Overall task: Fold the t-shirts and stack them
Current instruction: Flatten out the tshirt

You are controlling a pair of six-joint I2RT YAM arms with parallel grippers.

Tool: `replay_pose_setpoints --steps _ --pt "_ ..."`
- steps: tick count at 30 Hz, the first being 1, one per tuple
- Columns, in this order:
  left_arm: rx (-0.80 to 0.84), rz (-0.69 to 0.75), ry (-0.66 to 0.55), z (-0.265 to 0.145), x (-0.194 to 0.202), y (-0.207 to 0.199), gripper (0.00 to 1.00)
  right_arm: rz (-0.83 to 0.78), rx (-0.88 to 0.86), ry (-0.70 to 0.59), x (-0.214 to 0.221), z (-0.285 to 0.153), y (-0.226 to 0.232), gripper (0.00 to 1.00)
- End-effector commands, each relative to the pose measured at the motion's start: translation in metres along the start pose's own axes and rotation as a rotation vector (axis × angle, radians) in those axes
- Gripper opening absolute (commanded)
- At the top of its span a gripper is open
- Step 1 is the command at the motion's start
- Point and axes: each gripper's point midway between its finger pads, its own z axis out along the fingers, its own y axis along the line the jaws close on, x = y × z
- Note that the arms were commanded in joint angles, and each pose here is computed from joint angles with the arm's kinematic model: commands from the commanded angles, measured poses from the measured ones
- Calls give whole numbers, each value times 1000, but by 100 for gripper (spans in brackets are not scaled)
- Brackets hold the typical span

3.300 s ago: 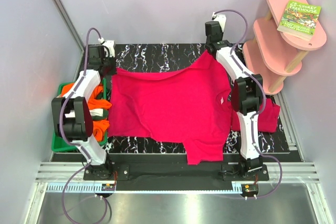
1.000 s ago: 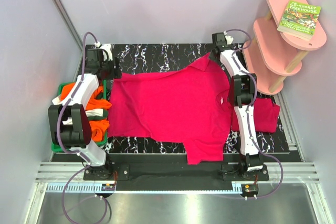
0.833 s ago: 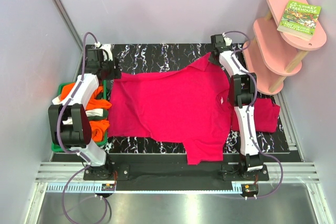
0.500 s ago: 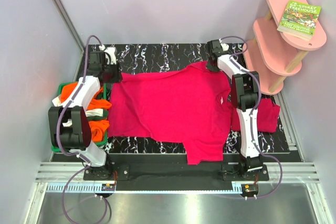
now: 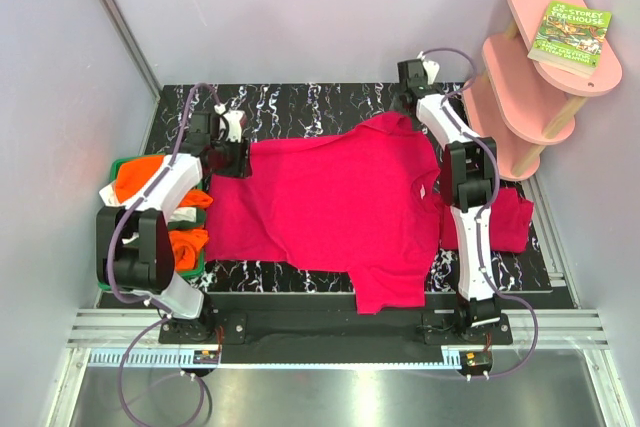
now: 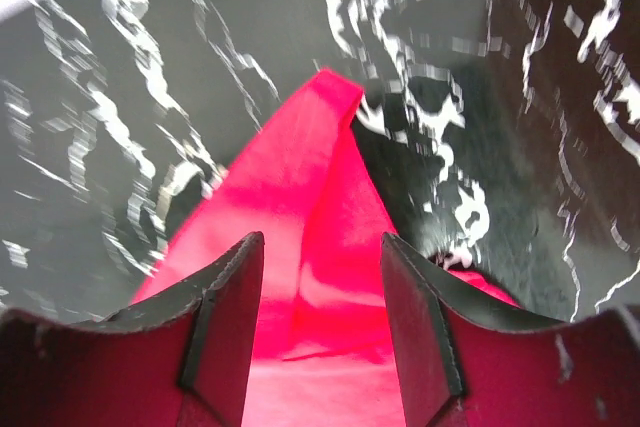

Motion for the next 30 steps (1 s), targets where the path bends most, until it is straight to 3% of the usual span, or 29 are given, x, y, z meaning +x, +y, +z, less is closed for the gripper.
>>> replay_pose_setpoints --steps 1,6,11,17,24,30 --pt "4 16 42 8 0 0 52 9 4 -58 -32 -13 1 58" --pt "17 6 76 16 7 0 52 -6 -67 -45 -33 -36 16 49" --pt "37 -10 112 25 12 -2 51 -50 -121 25 1 -59 31 21" --pt "53 -18 144 30 22 -4 51 -63 -117 32 31 -71 33 0" --pt "55 -20 171 34 32 -3 51 -59 -128 43 43 -75 39 2" --pt "50 -25 187 37 38 -2 51 -72 -111 60 52 -53 41 4"
